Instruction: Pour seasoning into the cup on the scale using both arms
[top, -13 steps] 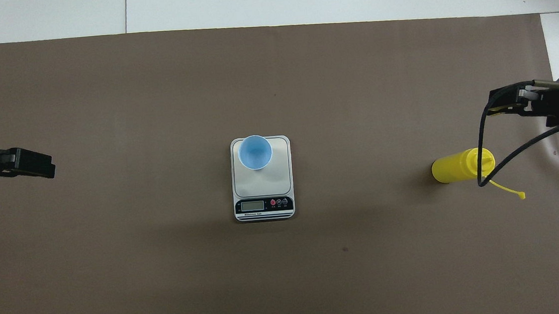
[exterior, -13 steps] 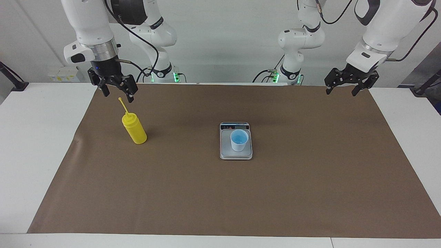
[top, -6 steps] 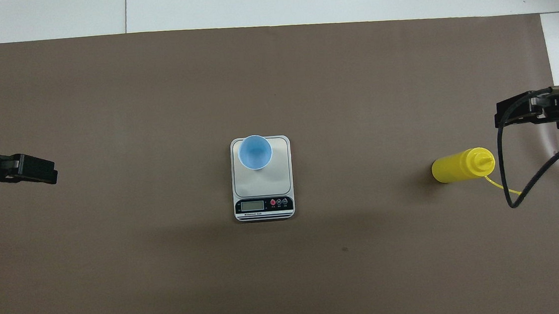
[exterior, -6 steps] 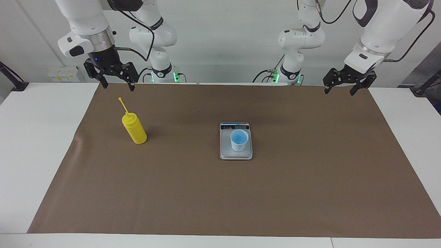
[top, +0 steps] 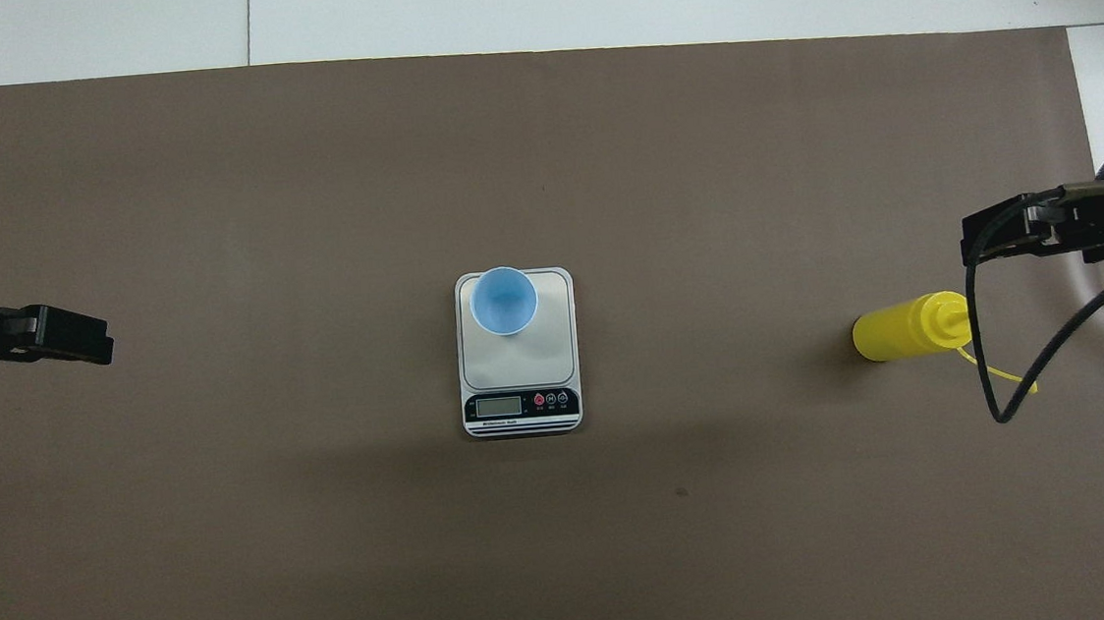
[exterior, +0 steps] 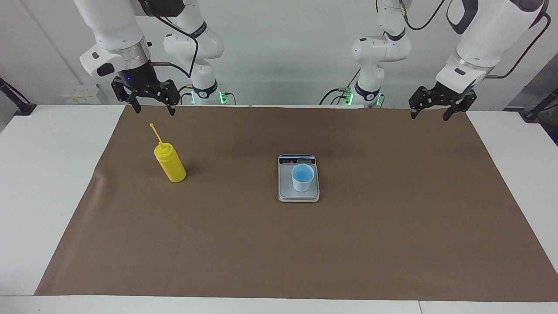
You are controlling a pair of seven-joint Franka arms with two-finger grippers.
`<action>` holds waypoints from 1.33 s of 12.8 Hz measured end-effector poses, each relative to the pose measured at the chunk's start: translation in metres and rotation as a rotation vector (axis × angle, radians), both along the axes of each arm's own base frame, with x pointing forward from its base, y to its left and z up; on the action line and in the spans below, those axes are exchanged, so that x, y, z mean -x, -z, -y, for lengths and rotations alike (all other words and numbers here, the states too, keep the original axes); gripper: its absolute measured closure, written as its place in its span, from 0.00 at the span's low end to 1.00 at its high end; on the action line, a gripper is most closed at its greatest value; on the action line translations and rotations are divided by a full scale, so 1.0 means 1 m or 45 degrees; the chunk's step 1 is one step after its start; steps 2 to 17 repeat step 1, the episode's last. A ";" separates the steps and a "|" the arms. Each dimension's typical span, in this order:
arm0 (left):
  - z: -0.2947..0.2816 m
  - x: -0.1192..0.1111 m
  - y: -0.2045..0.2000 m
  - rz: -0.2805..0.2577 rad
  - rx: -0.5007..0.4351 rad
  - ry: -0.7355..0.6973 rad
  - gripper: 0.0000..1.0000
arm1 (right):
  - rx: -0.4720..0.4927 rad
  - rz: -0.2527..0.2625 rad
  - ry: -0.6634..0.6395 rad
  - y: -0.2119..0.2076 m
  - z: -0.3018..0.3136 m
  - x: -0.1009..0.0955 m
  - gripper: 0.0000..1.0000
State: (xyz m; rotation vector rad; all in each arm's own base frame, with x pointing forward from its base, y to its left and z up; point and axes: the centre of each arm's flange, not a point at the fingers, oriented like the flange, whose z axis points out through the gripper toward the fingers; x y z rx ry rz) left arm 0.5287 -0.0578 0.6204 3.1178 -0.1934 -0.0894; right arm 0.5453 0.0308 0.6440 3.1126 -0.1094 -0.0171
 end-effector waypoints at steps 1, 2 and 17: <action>0.000 0.000 0.000 0.000 0.000 0.000 0.00 | 0.000 -0.002 0.000 0.001 0.000 0.000 0.00; 0.000 0.000 0.000 0.000 0.000 0.000 0.00 | 0.000 -0.002 0.000 0.001 0.000 0.000 0.00; 0.000 0.000 0.000 0.000 0.000 0.000 0.00 | 0.000 -0.002 0.000 0.001 0.000 0.000 0.00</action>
